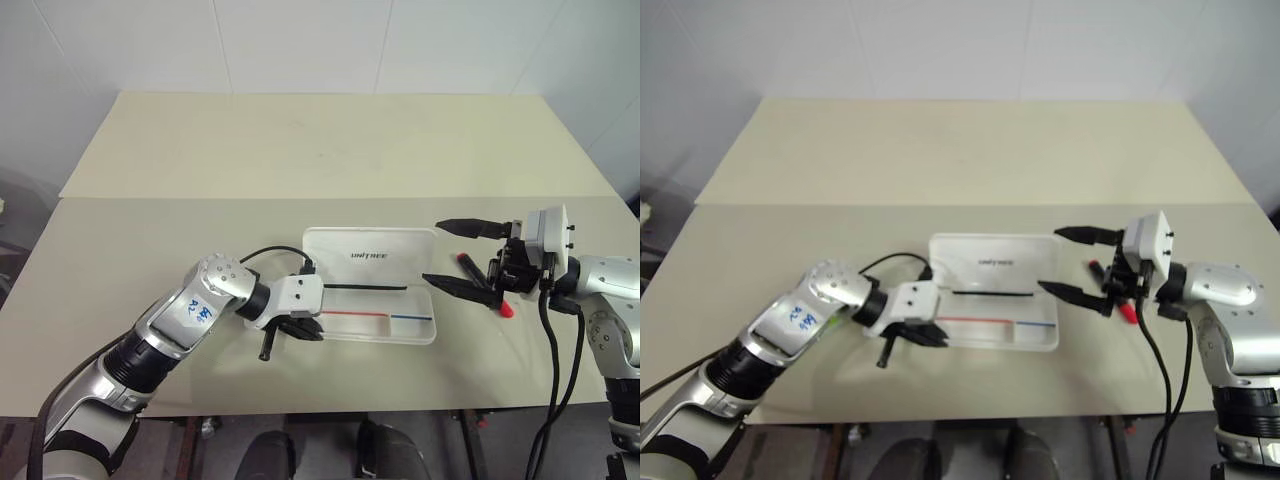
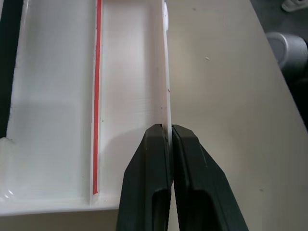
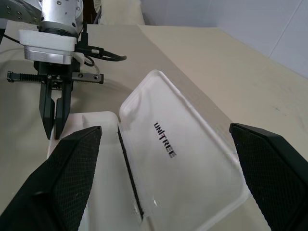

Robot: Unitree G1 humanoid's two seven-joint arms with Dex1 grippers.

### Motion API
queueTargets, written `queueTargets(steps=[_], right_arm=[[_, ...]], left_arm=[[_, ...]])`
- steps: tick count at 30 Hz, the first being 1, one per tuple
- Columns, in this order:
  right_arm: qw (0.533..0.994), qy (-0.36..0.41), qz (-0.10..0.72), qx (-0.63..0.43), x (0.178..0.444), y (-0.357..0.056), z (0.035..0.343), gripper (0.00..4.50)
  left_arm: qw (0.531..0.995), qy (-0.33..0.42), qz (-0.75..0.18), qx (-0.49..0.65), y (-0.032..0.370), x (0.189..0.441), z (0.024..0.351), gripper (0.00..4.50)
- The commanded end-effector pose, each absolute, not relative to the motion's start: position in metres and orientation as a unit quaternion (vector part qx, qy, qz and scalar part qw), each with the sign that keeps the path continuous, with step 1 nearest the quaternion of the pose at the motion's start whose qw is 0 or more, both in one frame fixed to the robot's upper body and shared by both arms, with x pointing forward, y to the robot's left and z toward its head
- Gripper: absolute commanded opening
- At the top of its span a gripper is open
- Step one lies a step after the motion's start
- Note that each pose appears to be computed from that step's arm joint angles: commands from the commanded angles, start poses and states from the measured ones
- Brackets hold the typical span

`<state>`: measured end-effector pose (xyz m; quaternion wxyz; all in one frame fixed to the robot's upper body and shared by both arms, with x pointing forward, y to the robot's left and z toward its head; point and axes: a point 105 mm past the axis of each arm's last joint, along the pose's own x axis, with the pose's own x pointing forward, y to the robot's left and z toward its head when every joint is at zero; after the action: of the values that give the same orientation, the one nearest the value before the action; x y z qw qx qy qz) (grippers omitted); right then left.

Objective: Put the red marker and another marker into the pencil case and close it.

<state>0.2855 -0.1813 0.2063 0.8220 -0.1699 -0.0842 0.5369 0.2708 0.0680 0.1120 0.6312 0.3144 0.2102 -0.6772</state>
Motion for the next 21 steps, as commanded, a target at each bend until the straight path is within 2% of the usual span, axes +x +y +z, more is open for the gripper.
queueTargets(steps=[1, 6, 15, 18, 21], right_arm=[[0.82, -0.105, 0.531, -0.187, 0.28, -0.184, 0.221, 4.5], [0.825, -0.109, 0.525, -0.181, 0.276, -0.184, 0.221, 4.5], [0.827, -0.114, 0.521, -0.174, 0.276, -0.181, 0.221, 4.5], [0.827, -0.117, 0.521, -0.173, 0.277, -0.18, 0.221, 4.5], [0.828, -0.117, 0.521, -0.172, 0.278, -0.179, 0.221, 4.5]], left_arm=[[0.623, 0.221, -0.679, 0.318, 0.064, 0.264, 0.11, 0.02], [0.674, 0.235, -0.629, 0.307, 0.065, 0.277, 0.108, 0.02], [0.686, 0.241, -0.614, 0.308, 0.068, 0.28, 0.108, 0.02], [0.688, 0.242, -0.611, 0.308, 0.068, 0.281, 0.108, 0.87], [0.692, 0.234, -0.61, 0.307, 0.067, 0.283, 0.111, 1.95]])
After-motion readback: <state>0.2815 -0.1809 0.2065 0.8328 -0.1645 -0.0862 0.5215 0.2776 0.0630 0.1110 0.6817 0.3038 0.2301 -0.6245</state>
